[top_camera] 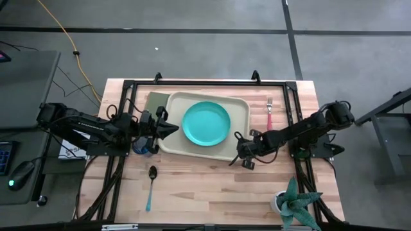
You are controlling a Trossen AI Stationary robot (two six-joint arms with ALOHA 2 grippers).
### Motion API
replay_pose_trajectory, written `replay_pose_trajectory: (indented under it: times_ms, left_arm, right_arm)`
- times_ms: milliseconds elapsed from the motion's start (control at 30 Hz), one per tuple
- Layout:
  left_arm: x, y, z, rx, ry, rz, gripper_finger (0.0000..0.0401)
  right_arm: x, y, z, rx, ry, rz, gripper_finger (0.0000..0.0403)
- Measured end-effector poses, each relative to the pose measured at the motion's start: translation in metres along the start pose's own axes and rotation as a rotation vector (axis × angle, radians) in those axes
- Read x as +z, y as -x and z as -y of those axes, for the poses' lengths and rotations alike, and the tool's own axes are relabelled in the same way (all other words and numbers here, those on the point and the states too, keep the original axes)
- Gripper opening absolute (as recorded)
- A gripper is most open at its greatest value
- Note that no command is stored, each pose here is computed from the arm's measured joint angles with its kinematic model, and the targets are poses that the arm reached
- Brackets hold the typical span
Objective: Pick and place plate/cup/fork/spoon on tray
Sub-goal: Adjust the gray tray, then put the pink fork on the left side of the green plate
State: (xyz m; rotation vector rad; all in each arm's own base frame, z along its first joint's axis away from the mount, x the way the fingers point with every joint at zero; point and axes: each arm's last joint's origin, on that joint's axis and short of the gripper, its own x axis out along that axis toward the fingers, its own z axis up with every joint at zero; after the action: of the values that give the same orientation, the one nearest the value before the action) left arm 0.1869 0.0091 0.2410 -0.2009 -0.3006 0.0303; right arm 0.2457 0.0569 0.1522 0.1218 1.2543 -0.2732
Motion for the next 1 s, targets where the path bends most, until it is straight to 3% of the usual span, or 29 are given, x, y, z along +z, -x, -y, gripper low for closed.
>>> replay_pose_trajectory:
  times_ms: [400, 667, 900, 1000]
  left_arm:
    - [0.000, 0.000, 0.000, 0.000, 0.000, -0.001, 0.0000]
    - [0.000, 0.000, 0.000, -0.001, 0.000, -0.001, 0.0000]
    - [-0.002, 0.000, 0.000, 0.001, 0.002, -0.024, 0.0000]
    - [-0.002, 0.000, 0.000, 0.001, 0.002, -0.024, 0.0000]
  right_arm:
    - [-0.015, 0.001, 0.011, -0.136, 0.034, -0.137, 0.0000]
    - [-0.002, 0.024, 0.012, -0.188, 0.018, 0.013, 0.0000]
    - [-0.017, 0.051, 0.029, -0.309, -0.190, 0.224, 0.0000]
    - [-0.031, 0.052, 0.041, -0.344, -0.354, 0.293, 0.0000]
